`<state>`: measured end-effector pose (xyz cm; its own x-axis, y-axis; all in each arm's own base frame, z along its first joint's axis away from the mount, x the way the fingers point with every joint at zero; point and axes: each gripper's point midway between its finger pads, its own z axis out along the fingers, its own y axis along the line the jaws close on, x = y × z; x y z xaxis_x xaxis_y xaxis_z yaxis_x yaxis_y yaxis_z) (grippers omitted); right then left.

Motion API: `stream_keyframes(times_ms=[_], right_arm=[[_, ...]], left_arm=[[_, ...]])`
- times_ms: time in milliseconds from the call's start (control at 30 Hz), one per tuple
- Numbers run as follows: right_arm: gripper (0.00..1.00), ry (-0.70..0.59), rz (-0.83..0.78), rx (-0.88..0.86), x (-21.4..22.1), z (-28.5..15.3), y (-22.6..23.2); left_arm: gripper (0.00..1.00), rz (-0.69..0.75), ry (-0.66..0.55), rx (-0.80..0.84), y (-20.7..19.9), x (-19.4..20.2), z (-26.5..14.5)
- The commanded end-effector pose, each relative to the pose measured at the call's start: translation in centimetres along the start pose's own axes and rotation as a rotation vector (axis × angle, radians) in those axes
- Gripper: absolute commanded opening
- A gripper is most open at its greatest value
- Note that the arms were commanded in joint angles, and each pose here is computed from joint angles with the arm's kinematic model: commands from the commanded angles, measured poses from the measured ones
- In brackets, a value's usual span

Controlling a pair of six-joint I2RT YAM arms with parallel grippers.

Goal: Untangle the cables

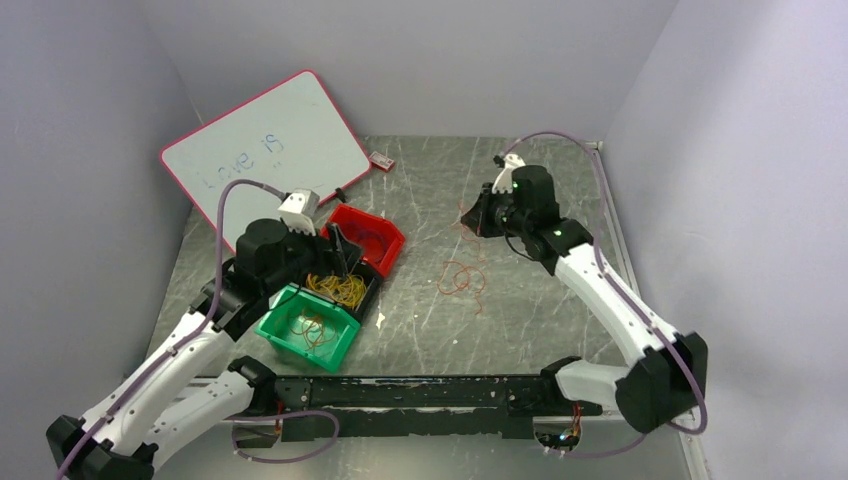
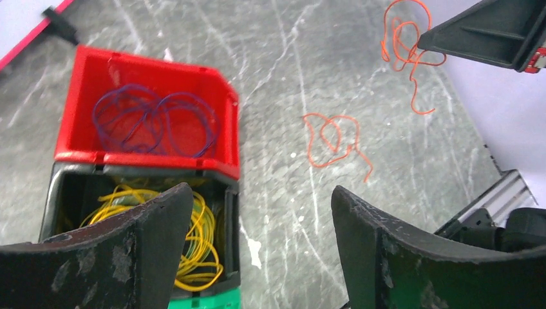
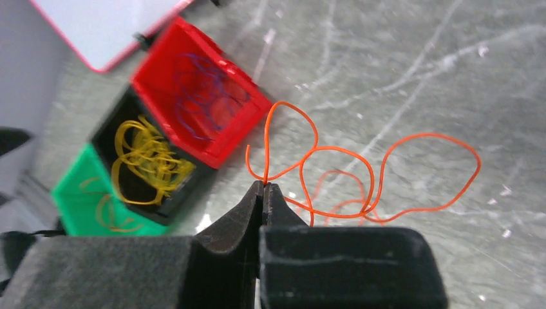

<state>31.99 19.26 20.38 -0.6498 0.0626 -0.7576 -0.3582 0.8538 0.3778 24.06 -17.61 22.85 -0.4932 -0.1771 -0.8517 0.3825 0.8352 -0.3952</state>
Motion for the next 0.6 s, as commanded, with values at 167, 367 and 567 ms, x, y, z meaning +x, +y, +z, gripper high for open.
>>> stream_keyframes(times_ms=[167, 367, 567], right_arm=[[0.0, -0.225, 0.046, -0.235, -7.3, -7.2, 6.8], [0.0, -0.244, 0.035, -0.293, -8.3, -8.7, 8.4], [0.0, -0.287, 0.087, -0.411, -8.8, -9.8, 10.4]], left_arm=[[0.84, 0.076, -0.156, 0.267, -6.0, -6.1, 1.1], [0.84, 0.076, -0.17, 0.281, -6.4, -6.7, 0.6], [0.84, 0.064, -0.182, 0.35, -7.4, -6.5, -0.2]])
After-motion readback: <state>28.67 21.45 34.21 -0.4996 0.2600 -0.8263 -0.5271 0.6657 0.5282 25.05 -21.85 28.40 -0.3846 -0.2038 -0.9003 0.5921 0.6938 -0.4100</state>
